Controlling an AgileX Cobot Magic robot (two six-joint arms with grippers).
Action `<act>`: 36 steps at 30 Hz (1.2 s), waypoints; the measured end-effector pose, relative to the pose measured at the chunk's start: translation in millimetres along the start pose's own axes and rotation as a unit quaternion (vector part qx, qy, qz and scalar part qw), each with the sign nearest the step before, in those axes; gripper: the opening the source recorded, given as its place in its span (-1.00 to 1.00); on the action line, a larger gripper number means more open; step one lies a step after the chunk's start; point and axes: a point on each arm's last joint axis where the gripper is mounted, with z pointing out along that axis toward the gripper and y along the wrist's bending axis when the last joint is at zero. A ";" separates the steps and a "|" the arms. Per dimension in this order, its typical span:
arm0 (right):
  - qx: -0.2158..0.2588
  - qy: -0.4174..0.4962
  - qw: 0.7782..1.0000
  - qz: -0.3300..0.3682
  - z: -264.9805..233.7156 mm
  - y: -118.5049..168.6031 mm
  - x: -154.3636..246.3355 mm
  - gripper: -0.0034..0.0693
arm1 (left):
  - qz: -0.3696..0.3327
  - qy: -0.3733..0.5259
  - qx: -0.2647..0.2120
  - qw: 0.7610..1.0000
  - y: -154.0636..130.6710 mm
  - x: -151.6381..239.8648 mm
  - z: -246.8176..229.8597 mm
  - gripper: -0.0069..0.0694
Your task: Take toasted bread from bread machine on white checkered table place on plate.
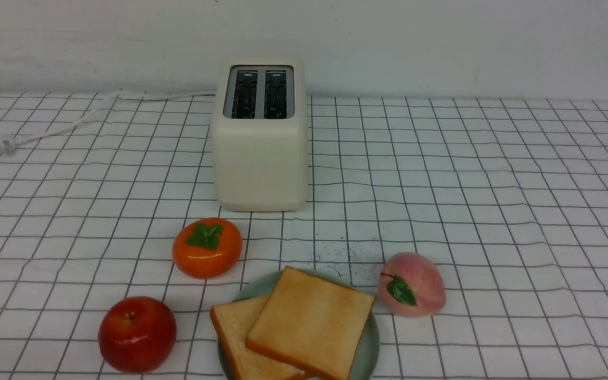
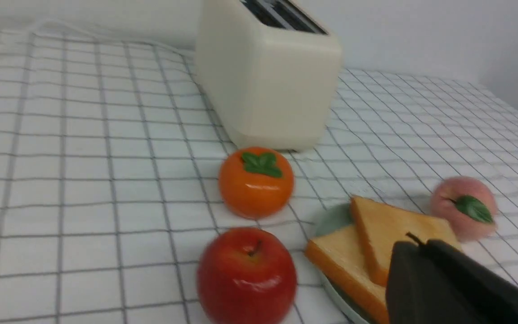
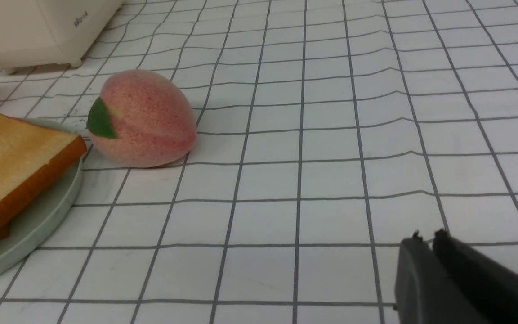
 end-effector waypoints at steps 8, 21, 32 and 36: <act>0.000 0.000 1.000 0.000 0.0 0.0 0.0 -0.76 | -0.028 0.006 -0.110 0.993 25.9 50.8 21.0 -0.85; 0.000 0.000 1.000 0.000 0.0 0.0 0.0 -0.69 | -0.064 0.065 -0.125 0.988 30.2 73.1 23.1 -0.85; 0.000 0.000 1.000 0.000 0.0 0.0 0.0 -0.65 | -0.065 0.065 -0.125 0.988 30.0 73.1 23.2 -0.85; 0.000 0.000 1.000 0.000 0.0 0.0 0.0 -0.65 | -0.065 0.065 -0.125 0.988 30.0 73.1 23.2 -0.85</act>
